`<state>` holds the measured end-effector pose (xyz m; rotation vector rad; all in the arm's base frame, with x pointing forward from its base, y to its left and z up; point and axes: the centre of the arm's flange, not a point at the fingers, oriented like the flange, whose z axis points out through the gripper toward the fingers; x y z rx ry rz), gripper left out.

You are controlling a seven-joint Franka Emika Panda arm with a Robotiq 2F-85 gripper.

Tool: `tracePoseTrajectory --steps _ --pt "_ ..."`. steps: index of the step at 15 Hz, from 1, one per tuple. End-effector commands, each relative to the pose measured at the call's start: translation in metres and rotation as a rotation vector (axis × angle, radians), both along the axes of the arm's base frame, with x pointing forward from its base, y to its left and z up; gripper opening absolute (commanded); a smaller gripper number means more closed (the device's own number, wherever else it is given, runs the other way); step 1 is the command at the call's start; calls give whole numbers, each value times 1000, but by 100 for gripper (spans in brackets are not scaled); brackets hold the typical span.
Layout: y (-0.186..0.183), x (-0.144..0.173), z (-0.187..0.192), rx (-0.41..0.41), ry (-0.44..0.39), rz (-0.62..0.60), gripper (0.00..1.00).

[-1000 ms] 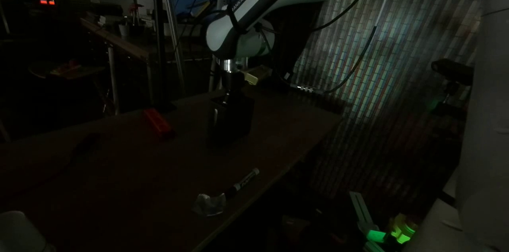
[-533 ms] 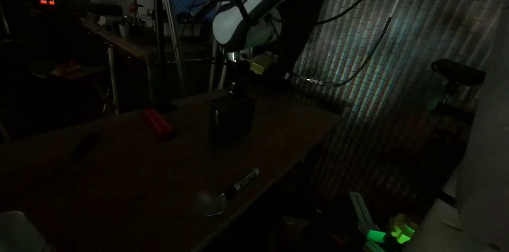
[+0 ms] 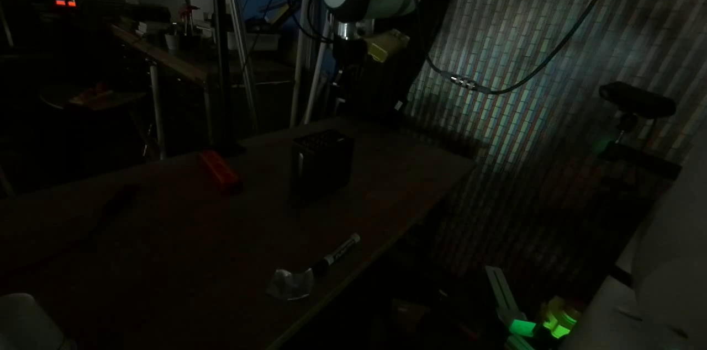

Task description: Put the white cloth inside the black object

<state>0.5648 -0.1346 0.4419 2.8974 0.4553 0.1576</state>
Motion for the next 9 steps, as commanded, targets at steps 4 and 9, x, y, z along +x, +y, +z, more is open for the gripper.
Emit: tracePoseTrajectory --steps 4,9 --pt "-11 -16 35 0 -61 -27 1" --pt "-10 -20 34 4 -56 -29 1"
